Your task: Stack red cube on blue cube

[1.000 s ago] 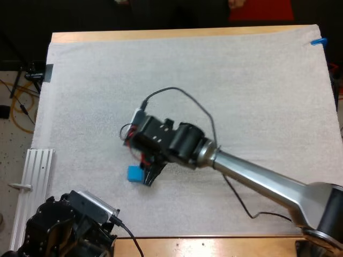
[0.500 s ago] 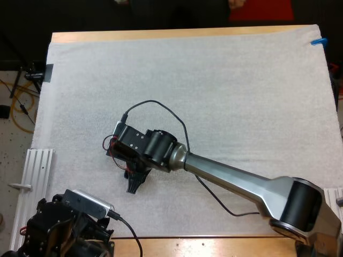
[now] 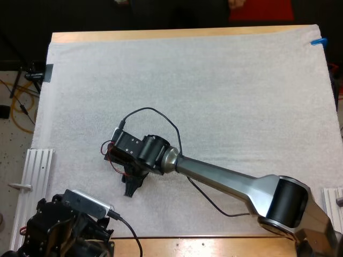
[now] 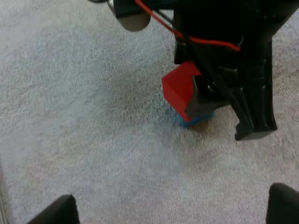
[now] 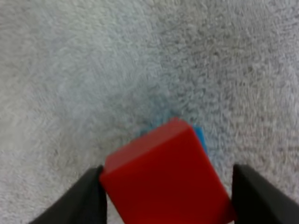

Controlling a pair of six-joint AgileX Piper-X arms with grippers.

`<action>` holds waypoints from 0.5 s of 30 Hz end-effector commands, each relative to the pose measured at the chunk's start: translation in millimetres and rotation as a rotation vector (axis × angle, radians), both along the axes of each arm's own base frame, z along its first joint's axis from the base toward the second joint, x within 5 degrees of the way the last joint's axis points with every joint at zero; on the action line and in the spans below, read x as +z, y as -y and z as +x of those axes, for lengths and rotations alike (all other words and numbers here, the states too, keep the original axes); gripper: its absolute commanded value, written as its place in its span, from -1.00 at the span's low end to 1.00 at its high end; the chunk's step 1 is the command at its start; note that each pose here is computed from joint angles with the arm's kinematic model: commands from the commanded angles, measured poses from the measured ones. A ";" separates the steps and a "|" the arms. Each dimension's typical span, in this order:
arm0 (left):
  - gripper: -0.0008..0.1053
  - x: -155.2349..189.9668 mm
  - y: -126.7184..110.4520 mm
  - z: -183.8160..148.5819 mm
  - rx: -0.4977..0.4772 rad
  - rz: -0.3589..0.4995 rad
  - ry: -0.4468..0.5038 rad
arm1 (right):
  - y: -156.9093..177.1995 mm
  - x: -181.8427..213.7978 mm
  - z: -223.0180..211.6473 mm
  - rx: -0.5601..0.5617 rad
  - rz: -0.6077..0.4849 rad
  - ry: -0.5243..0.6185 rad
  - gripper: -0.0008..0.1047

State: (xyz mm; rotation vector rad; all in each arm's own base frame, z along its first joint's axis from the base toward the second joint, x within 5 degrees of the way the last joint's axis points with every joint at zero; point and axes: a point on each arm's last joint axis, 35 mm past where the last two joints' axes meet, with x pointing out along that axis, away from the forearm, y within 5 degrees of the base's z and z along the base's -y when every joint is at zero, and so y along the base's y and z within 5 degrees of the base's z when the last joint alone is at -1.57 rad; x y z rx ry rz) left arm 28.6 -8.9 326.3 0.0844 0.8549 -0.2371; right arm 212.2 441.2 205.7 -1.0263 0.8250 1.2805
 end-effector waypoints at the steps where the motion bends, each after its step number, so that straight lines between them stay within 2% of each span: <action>1: 0.46 0.8 -0.5 -0.4 0.013 -0.001 0.003 | -2.3 6.8 -0.4 -0.001 0.024 0.010 -0.63; 4: 0.46 0.8 -0.5 -0.4 0.013 -0.001 0.003 | -1.9 3.6 1.8 -0.025 -0.006 0.058 -0.63; 12: 0.46 0.8 -0.5 -0.4 0.013 -0.001 0.003 | -1.5 3.5 1.4 -0.021 -0.008 0.052 -0.63; 15: 0.46 0.8 -0.5 -0.4 0.013 -0.001 0.003 | -1.0 3.1 0.4 -0.013 -0.008 0.033 -0.46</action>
